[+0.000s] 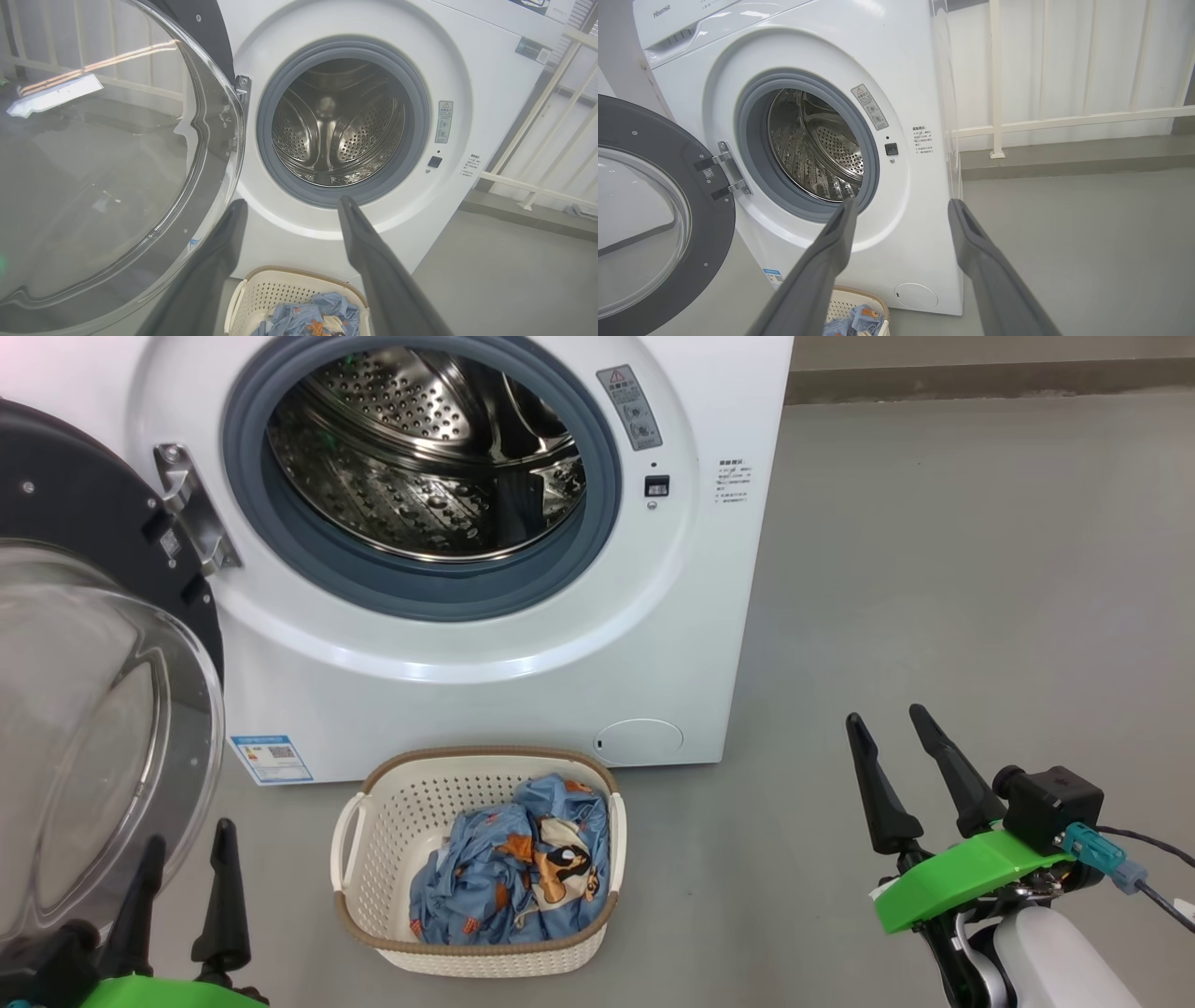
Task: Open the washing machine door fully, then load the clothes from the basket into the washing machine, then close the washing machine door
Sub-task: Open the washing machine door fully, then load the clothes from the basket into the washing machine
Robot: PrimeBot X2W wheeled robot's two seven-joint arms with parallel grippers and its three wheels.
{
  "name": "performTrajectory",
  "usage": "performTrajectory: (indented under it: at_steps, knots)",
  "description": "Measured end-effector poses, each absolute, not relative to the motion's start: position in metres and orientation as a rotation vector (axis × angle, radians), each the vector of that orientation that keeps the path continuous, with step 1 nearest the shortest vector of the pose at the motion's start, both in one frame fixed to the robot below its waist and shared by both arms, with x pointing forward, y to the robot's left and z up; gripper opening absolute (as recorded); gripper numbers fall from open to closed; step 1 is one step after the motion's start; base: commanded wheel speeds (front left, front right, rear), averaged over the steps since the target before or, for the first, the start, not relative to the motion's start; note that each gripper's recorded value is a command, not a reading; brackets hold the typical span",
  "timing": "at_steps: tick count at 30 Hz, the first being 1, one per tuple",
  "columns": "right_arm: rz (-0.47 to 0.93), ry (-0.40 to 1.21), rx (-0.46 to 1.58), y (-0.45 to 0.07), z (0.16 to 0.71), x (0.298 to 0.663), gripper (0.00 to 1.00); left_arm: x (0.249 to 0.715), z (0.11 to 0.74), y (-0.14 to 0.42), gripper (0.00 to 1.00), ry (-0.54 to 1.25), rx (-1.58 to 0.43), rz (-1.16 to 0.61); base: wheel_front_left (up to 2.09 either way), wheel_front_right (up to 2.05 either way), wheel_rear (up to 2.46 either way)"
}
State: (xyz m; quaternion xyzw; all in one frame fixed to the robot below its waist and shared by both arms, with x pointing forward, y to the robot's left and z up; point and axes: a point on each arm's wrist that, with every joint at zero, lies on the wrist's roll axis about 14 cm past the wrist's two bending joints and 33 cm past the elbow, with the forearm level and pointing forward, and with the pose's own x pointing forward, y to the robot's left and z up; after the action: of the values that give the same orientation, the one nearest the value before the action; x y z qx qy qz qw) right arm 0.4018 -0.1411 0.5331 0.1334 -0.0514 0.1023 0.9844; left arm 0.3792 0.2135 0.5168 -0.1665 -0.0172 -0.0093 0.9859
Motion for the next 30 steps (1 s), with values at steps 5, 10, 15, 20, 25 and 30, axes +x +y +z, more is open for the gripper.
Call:
performTrajectory:
  at_steps: [5,10,15,20,25,30]
  knots:
    - [0.203,-0.093,0.274,-0.1403,0.5290,0.3988,1.00,0.3782,0.5170,0.2134,1.00,-0.036,-0.331,-0.018,0.00,0.00,0.00]
    - [0.204,-0.098,0.279,-0.1392,0.5305,0.3989,1.00,0.3779,0.5172,0.2137,1.00,-0.037,-0.330,-0.018,0.00,0.00,0.00]
    - [0.203,-0.096,0.282,-0.1390,0.5309,0.3988,1.00,0.3777,0.5177,0.2132,1.00,-0.038,-0.330,-0.020,0.00,0.00,0.00]
    - [0.203,-0.095,0.283,-0.1385,0.5307,0.3991,1.00,0.3781,0.5174,0.2123,1.00,-0.037,-0.329,-0.023,0.00,0.00,0.00]
    - [0.200,-0.094,0.283,-0.1391,0.5303,0.3992,1.00,0.3788,0.5164,0.2113,1.00,-0.032,-0.325,-0.028,0.01,-0.01,0.00]
    - [0.196,-0.094,0.286,-0.1398,0.5300,0.3991,1.00,0.3795,0.5164,0.2096,1.00,-0.031,-0.324,-0.034,0.46,-0.46,0.00]
